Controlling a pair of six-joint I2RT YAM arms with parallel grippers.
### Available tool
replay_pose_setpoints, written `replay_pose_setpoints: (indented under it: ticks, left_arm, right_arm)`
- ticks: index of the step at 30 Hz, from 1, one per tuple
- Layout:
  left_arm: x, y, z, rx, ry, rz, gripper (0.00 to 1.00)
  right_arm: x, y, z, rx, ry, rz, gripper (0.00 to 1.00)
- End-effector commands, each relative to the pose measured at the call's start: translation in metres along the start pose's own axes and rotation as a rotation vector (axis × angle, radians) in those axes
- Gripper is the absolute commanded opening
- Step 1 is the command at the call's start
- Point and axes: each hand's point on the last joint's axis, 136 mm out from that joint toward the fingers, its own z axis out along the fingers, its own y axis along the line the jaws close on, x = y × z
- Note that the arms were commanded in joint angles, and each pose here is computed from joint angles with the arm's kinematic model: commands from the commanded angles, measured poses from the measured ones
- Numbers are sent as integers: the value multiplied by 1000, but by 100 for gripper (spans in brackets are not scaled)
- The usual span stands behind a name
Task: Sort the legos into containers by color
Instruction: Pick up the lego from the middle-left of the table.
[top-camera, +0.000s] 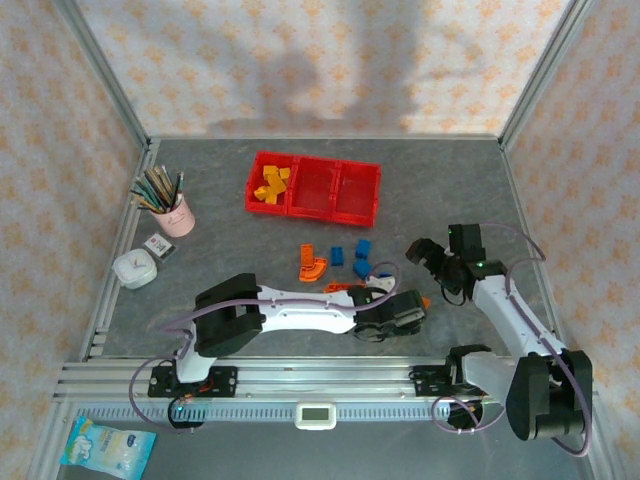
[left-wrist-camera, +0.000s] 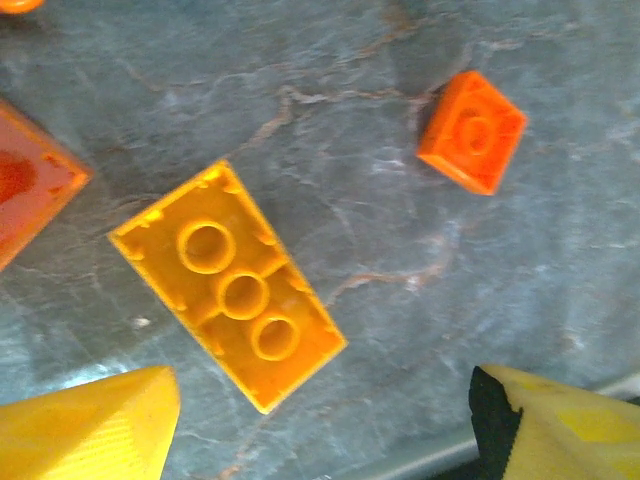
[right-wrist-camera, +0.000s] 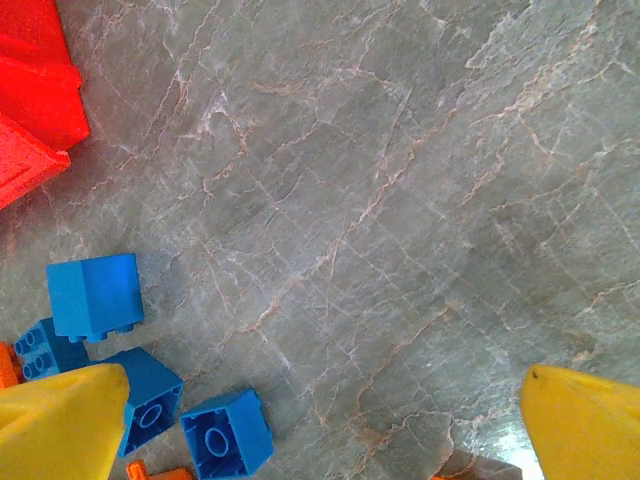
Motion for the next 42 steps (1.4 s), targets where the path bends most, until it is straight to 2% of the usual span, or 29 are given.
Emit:
replay_pose_setpoints:
  ticks: [1, 13, 20, 28, 42]
  left_arm:
    - [-10, 19, 5, -91, -45, -9, 80]
    - [-36, 20, 30, -150, -105, 25, 77]
    - [-43, 33, 37, -252, -145, 97, 67]
    - [-34, 39, 44, -287, -135, 122, 58]
    - [-34, 41, 31, -259, -153, 80, 43]
  right_arm:
    - [-5, 2, 0, -17, -6, -14, 100]
    - [-10, 1, 1, -16, -31, -19, 100]
    - [-10, -1, 3, -14, -28, -14, 100]
    - [-10, -1, 4, -18, -20, -14, 100]
    - [-8, 3, 0, -40, -18, -16, 100]
